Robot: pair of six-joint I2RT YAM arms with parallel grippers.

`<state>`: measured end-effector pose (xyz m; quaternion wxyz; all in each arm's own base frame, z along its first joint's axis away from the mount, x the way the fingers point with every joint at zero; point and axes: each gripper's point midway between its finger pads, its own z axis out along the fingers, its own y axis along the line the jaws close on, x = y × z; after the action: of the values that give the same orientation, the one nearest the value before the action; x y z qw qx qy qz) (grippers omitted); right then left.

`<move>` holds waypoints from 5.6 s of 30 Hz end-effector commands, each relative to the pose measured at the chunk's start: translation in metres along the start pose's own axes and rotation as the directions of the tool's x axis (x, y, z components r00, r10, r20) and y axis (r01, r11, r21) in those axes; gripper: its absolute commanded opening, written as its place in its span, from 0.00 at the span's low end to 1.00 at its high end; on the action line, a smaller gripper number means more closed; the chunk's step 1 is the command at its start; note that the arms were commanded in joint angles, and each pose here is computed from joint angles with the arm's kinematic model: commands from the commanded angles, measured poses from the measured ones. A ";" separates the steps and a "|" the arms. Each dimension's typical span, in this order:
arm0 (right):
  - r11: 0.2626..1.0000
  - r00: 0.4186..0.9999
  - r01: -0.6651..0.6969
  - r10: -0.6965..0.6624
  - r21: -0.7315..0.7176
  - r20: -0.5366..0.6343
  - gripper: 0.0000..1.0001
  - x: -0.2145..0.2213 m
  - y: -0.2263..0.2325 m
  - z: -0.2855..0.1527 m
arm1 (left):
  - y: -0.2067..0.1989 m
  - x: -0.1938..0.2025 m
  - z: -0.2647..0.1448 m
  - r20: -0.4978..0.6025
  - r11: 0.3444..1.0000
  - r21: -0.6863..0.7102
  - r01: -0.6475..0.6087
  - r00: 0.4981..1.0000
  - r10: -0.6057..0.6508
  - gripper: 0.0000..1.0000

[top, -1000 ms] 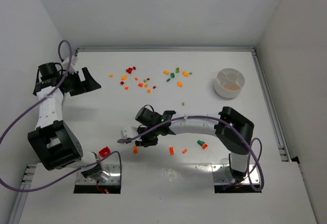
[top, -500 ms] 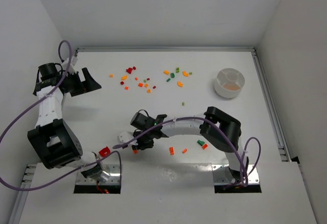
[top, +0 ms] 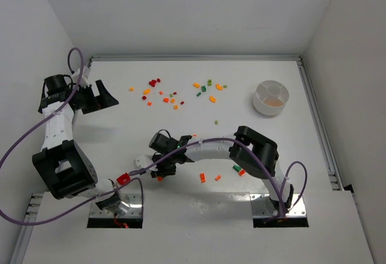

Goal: Sort the legos into containers by color

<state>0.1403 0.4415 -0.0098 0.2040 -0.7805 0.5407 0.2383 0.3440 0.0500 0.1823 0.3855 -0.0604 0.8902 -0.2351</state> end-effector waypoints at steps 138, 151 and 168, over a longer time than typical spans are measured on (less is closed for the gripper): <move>0.096 0.381 -0.874 0.746 0.477 0.547 0.43 0.266 -0.089 -0.440 | -0.099 0.131 0.237 -0.519 0.611 0.268 -0.745 0.423 0.743 0.32; 0.293 0.420 -0.904 0.745 0.311 0.519 0.43 0.222 -0.086 -0.409 | -0.231 0.107 0.165 -0.262 0.678 0.417 -0.606 0.634 0.728 0.56; 0.569 0.638 -0.767 0.727 0.295 0.255 0.38 0.114 -0.171 -0.204 | -0.085 -0.083 0.037 0.114 0.974 -0.098 -0.206 0.970 0.217 0.75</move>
<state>0.3420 0.2636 0.0879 0.2193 -0.4067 0.8493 0.2553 0.4276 -0.0208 0.2652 0.4761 0.0434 0.8711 -0.1125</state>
